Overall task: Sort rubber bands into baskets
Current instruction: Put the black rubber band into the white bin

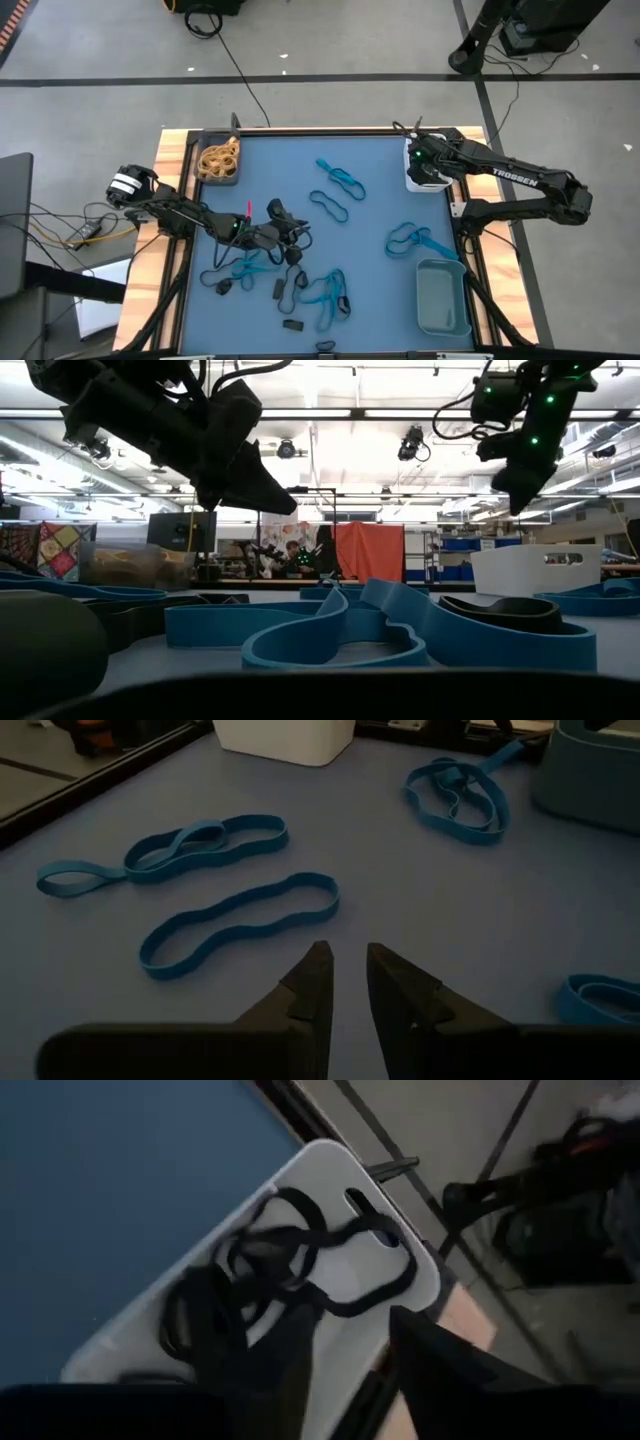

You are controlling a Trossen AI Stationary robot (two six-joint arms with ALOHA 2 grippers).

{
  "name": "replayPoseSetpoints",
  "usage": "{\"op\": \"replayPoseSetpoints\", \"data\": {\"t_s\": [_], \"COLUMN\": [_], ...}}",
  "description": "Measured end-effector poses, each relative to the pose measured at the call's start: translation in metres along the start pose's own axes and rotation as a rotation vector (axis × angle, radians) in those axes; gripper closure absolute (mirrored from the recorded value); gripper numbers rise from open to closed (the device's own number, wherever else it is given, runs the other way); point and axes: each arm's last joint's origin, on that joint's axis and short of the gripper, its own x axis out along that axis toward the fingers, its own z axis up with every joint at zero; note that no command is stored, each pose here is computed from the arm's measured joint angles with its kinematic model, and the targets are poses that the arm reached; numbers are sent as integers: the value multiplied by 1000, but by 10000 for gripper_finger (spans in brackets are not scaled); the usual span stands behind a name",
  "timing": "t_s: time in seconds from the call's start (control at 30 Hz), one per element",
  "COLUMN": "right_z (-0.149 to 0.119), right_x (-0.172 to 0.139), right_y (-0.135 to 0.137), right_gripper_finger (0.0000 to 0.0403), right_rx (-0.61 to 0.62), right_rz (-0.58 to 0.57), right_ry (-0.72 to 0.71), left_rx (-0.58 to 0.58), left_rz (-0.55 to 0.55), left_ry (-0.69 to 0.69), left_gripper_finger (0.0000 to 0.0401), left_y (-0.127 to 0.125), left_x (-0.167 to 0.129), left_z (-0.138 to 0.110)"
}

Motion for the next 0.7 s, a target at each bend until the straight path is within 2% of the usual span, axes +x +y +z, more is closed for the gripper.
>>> {"op": "replayPoseSetpoints", "data": {"t_s": [0.07, 0.13, 0.23, 0.33, 0.47, 0.7], "right_z": [1, 2, 10, 16, 13, -1], "right_x": [0, -2, -11, -26, -48, -72], "right_y": [2, 7, 23, 41, 63, 88], "right_gripper_finger": [221, 200, 182, 180, 194, 224], "right_rx": [131, 202, 198, 166, 111, 85], "right_rz": [44, 184, 437, 587, 672, 664], "right_ry": [-1, 7, -53, -153, -243, -338], "left_rx": [0, 1, 11, -16, -98, -226], "left_rz": [0, -12, -93, -164, -221, -145], "left_ry": [0, 6, 53, 118, 284, 543], "left_gripper_finger": [333, 333, 333, 333, 333, 333], "left_y": [0, 0, -2, -2, 5, 16], "left_x": [0, 0, 0, 0, -6, -34], "left_z": [0, 0, -3, -6, -12, -20]}}
